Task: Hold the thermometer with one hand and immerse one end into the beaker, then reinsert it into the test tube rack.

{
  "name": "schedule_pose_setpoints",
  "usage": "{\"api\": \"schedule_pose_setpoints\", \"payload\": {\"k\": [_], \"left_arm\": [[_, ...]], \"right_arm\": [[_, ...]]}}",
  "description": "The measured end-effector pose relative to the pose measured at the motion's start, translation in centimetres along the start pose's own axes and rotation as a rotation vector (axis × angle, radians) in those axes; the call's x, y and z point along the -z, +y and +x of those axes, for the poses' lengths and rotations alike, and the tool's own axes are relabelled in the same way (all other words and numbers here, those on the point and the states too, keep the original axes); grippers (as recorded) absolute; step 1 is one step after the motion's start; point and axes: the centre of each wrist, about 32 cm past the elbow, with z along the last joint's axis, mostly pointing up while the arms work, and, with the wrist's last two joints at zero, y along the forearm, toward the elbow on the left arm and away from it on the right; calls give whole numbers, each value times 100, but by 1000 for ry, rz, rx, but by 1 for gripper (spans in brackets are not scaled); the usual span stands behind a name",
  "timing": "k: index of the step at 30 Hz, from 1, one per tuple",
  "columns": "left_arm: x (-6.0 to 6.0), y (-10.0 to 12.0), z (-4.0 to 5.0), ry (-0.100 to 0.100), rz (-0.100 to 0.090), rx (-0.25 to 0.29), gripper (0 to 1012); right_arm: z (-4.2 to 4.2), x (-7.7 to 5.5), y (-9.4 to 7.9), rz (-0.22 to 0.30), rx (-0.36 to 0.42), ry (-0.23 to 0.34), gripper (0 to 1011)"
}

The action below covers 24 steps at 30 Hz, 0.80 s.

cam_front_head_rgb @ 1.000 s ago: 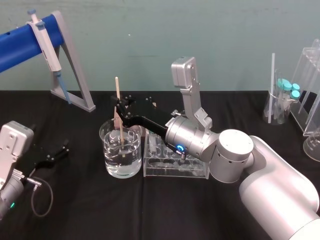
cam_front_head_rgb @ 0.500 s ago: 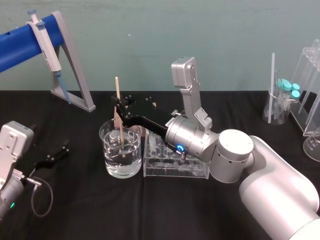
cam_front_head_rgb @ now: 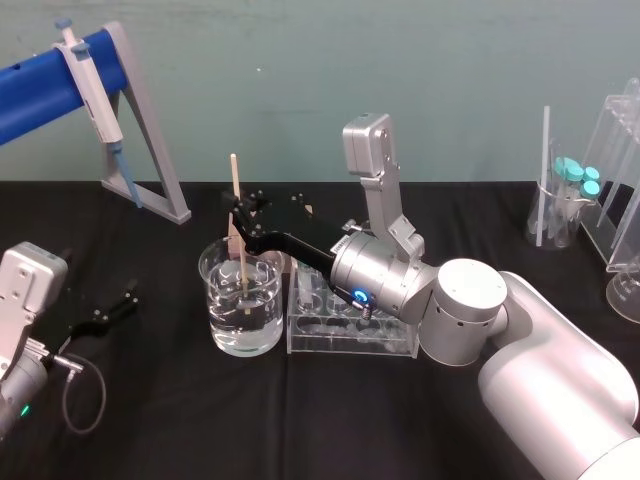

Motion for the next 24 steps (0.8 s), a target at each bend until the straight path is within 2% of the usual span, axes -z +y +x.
{"api": "schedule_pose_setpoints", "payload": {"k": [24], "left_arm": [[0,0,0,0,0,0,1004]], "right_arm": [[0,0,0,0,0,0,48]]}}
